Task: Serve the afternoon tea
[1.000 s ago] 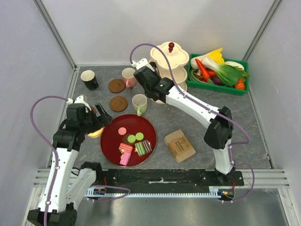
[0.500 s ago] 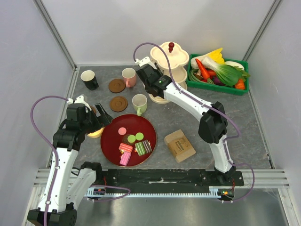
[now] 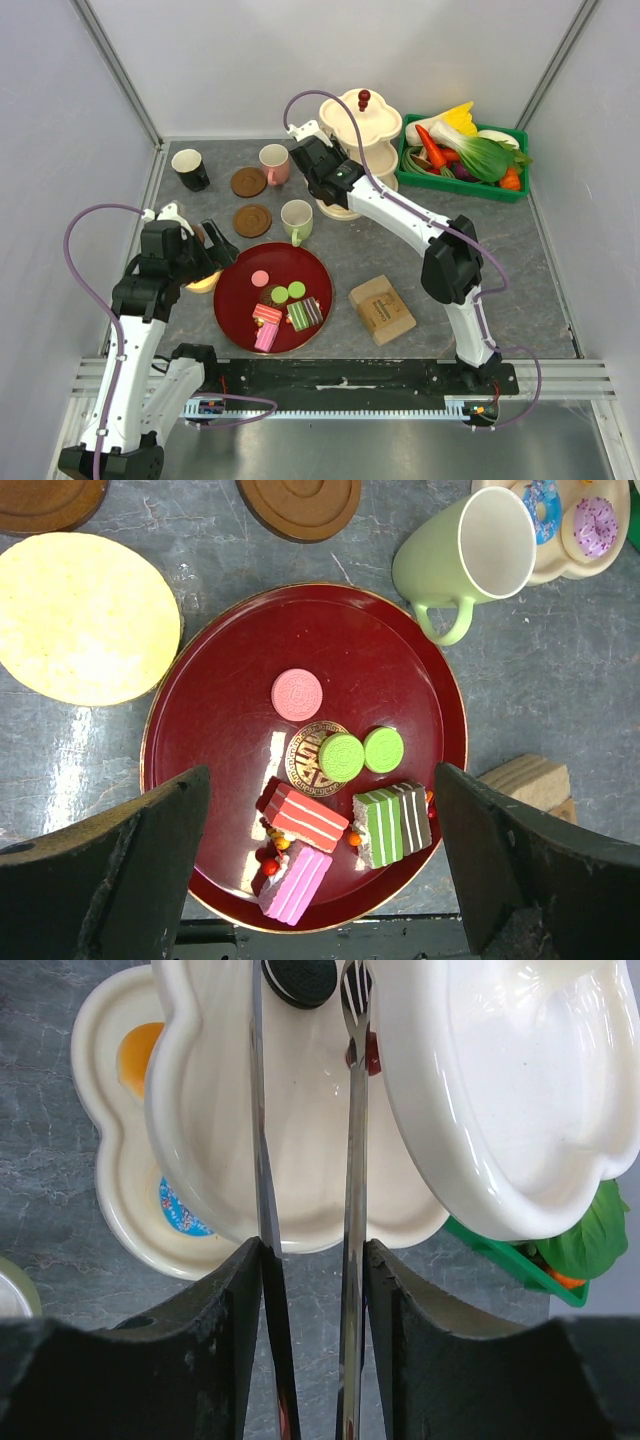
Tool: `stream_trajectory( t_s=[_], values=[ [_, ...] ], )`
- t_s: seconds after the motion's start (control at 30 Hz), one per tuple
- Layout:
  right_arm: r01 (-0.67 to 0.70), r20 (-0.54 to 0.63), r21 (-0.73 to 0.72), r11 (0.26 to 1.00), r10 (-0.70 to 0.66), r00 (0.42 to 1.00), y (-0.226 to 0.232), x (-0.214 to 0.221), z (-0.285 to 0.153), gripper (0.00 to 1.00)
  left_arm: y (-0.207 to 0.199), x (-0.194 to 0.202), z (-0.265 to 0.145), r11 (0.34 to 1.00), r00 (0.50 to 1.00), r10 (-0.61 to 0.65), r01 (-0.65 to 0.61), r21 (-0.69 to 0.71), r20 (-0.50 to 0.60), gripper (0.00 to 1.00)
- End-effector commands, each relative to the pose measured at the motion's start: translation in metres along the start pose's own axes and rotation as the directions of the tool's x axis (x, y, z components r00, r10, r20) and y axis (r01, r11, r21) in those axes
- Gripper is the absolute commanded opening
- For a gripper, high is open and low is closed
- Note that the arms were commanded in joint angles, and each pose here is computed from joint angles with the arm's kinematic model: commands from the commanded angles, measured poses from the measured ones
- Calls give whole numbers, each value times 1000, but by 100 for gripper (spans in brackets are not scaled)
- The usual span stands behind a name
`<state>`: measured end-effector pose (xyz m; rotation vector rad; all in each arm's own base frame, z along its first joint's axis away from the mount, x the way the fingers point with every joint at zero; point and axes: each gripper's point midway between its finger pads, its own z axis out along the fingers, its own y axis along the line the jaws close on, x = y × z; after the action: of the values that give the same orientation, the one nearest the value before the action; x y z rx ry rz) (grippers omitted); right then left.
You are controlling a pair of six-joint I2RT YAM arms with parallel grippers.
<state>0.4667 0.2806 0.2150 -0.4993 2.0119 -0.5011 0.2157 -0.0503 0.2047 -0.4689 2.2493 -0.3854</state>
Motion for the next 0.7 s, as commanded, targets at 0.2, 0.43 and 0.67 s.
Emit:
stream_trajectory(
  t_s=[0.2,0.43,0.67],
  values=[
    [-125,81,-33,992,127,989,-31,-21,-39,51,-6,-12,-7,999,998,39,-41,31,57,98],
    [-133,90,-110,985,143,986,-30,-11,-59,51,-6,-11,-9,999,998,35,-37,37,61,98],
    [-130,118,-212,969,157,981,-25,-4,-99,51,-8,-12,-7,999,998,30,-32,36,52,98]
  ],
)
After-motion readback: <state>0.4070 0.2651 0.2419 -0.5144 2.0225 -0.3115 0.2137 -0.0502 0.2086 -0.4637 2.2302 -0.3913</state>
